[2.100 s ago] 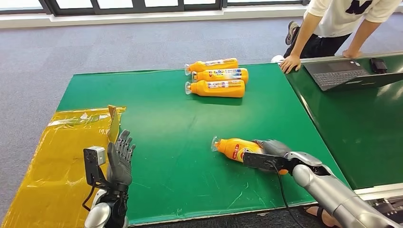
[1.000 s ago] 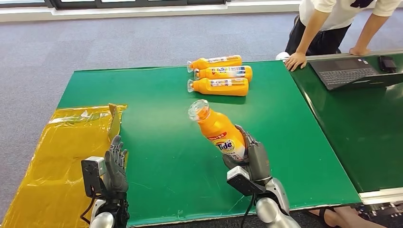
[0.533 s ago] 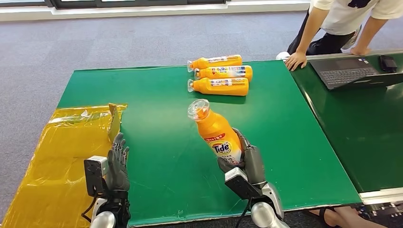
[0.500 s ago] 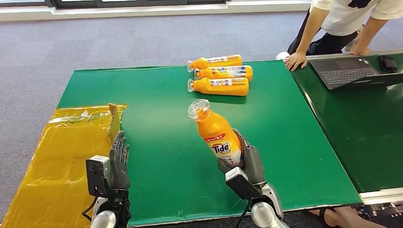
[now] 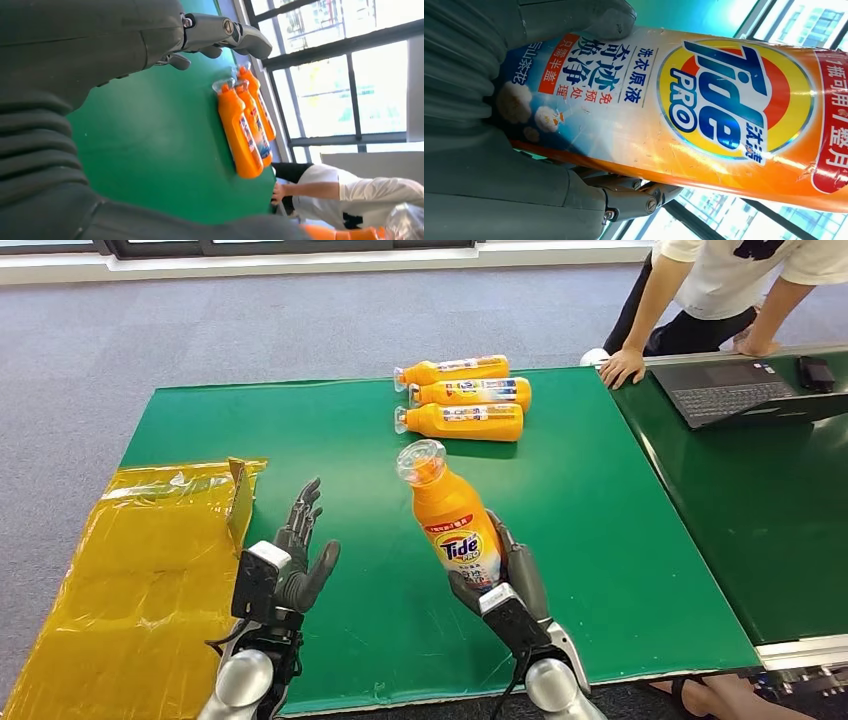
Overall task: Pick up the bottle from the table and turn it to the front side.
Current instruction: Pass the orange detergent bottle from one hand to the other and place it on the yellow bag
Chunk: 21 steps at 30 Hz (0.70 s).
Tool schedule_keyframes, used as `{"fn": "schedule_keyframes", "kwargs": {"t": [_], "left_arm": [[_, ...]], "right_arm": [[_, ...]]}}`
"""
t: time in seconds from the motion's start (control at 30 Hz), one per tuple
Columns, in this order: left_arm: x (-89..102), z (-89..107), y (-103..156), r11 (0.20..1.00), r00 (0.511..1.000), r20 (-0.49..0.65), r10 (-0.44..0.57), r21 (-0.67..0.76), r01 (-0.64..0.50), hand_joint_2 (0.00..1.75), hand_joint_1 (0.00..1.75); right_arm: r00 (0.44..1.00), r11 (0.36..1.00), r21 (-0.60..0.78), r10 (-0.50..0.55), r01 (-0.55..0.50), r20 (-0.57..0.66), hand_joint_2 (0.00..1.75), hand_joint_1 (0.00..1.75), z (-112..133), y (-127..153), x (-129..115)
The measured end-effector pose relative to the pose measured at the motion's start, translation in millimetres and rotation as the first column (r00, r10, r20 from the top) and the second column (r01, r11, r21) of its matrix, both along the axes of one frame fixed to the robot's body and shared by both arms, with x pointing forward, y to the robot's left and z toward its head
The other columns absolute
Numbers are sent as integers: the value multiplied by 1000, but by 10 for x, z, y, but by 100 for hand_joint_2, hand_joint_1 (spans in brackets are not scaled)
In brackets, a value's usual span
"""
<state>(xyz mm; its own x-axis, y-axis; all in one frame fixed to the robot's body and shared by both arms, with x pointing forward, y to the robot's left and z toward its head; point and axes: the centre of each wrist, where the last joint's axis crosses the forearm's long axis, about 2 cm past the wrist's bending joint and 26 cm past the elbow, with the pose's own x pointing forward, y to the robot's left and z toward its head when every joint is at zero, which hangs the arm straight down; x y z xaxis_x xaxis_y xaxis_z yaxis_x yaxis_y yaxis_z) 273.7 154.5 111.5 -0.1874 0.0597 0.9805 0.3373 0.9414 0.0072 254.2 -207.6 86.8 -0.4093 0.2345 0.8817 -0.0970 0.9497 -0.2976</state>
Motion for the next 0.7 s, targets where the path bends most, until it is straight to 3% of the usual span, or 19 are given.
{"fn": "schedule_keyframes", "kwargs": {"t": [0.37,0.7], "left_arm": [[78,24,-95,999,998,-15,-53,10,53,175,0],[232,92,-365,969,964,-108,-244,4,246,175,0]], "right_arm": [[1000,1000,9,2,-2,-3,175,175,3,28,1],[999,1000,8,22,-22,-25,175,175,3,93,64]]}}
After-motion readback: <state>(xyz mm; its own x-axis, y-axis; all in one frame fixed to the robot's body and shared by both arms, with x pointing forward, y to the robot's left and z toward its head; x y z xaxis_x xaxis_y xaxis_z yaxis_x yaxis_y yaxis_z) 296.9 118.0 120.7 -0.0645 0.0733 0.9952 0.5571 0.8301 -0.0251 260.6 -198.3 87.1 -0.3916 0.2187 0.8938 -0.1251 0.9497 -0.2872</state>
